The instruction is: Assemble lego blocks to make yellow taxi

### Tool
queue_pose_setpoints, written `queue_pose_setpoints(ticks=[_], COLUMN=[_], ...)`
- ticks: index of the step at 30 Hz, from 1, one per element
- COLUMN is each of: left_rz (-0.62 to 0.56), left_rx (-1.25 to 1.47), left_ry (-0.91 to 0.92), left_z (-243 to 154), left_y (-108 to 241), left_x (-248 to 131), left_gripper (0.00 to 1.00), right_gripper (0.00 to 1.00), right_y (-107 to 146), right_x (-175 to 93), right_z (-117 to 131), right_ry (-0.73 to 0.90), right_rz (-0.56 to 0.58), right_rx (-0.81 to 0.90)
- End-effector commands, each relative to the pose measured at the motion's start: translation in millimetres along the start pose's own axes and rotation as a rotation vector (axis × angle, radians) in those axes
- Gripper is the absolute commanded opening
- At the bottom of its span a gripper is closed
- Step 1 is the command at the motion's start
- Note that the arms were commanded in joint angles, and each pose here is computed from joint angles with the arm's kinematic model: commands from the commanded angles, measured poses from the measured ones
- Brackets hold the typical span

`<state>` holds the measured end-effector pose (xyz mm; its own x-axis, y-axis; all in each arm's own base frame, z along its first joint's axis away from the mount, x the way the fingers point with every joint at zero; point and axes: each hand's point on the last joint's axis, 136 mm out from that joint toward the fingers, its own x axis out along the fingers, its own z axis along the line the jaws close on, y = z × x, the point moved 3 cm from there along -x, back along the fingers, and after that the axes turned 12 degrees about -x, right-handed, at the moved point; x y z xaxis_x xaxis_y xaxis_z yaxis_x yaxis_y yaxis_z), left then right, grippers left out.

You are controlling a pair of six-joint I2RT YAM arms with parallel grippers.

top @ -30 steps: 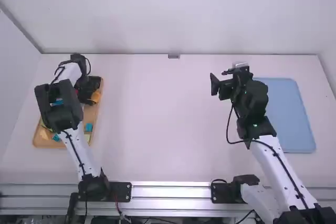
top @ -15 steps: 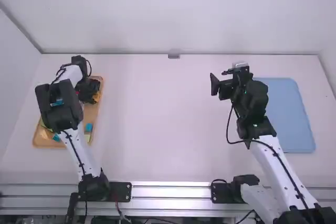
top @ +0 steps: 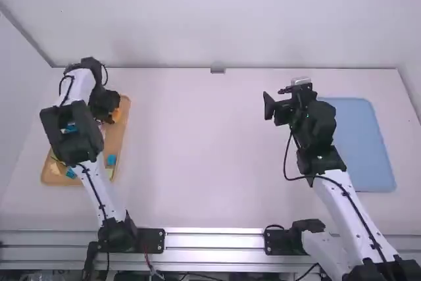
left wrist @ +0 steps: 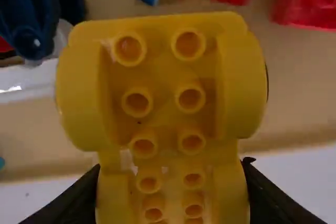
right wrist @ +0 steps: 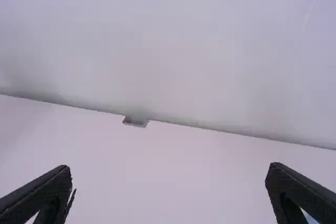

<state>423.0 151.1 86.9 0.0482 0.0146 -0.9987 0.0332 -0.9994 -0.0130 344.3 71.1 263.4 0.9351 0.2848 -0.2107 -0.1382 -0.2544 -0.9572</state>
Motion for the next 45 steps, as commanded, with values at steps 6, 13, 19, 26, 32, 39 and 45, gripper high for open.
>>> queue_pose_setpoints(ticks=[6,13,19,26,32,39,45], left_rz=[-0.052,-0.009,0.019,0.055,0.073,0.118,0.335], left_rx=[0.251,0.779,1.351,2.050,2.430,2.701,2.948], left_ry=[-0.008,0.088,0.162,0.069,-0.009,-0.041,0.258], left_z=[-9,-19,-6,48,88,129,160], left_y=[52,145,227,298,332,354,363], left_x=[-35,-46,-41,-14,12,29,17], left_gripper=[0.25,0.14,0.03,0.02,0.02,0.01,0.01], right_gripper=[0.98,0.98,0.98,0.98,0.98,0.98,0.98], right_y=[-17,-12,-4,-3,-4,-3,-3], right_x=[-1,0,0,-1,0,-1,0], right_z=[-3,-2,0,0,0,-1,0], right_ry=[0.005,-0.001,-0.009,-0.010,-0.010,-0.009,-0.011], right_rz=[-0.035,-0.012,0.024,0.029,0.028,0.031,0.032], right_rx=[-0.001,0.003,0.004,0.005,0.001,-0.001,-0.001])
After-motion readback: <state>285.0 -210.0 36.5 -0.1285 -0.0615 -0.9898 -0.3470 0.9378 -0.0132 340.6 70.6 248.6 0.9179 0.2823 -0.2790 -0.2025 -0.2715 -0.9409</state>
